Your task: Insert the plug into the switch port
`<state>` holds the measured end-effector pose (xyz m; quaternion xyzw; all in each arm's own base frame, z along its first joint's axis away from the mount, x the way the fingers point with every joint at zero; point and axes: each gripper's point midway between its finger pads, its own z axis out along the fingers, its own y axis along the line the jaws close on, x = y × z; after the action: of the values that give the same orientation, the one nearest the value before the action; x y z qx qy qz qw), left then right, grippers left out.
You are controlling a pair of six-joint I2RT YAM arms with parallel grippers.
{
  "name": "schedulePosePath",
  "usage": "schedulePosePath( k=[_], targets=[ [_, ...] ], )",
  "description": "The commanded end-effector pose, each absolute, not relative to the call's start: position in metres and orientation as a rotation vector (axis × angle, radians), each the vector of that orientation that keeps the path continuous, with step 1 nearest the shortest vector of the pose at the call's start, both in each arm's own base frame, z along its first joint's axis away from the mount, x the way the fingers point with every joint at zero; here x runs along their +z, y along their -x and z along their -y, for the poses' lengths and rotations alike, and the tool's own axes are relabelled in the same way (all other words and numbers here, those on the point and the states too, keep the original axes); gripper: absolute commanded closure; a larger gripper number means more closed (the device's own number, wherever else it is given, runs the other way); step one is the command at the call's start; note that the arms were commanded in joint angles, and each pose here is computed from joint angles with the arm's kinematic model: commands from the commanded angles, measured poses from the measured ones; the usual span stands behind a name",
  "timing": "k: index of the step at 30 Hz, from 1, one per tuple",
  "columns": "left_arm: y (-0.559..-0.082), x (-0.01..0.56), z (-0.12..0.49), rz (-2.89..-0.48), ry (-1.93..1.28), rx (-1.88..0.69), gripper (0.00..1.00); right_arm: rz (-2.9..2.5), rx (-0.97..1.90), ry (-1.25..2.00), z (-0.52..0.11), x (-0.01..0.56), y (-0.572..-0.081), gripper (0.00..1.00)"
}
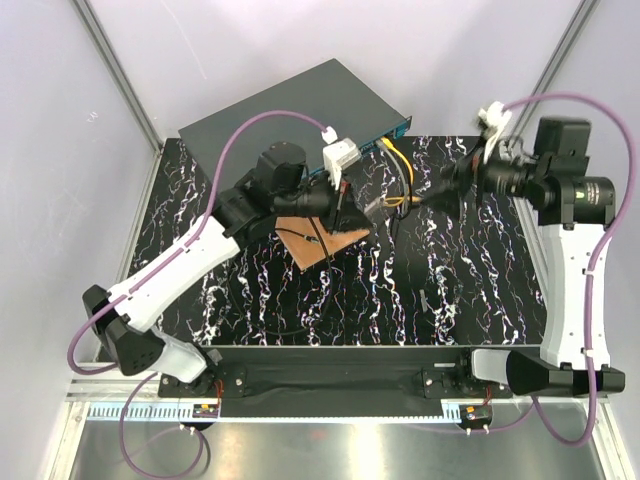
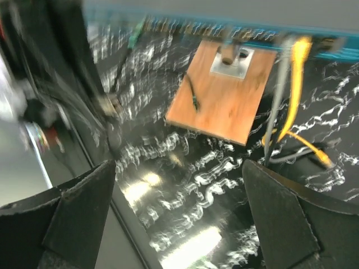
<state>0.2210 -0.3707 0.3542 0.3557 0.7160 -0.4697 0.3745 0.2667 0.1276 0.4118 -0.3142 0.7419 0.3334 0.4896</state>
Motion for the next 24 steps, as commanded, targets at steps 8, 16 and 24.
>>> schedulePosePath(
  k=[8, 16, 24],
  targets=[
    [-0.133, 0.352, 0.360, -1.946, -0.947, -1.867, 1.00, -1.099, 0.434, 1.534, -0.154, 0.376, -0.169, 0.11],
    [-0.138, 0.344, 0.367, -2.001, -0.903, -1.886, 1.00, -0.994, 0.509, 1.760, -0.182, 0.353, -0.150, 0.25],
    [-0.136, 0.332, 0.371, -2.045, -0.915, -1.875, 1.00, -1.066, 0.467, 1.830, -0.207, 0.329, -0.172, 0.32]
  ],
)
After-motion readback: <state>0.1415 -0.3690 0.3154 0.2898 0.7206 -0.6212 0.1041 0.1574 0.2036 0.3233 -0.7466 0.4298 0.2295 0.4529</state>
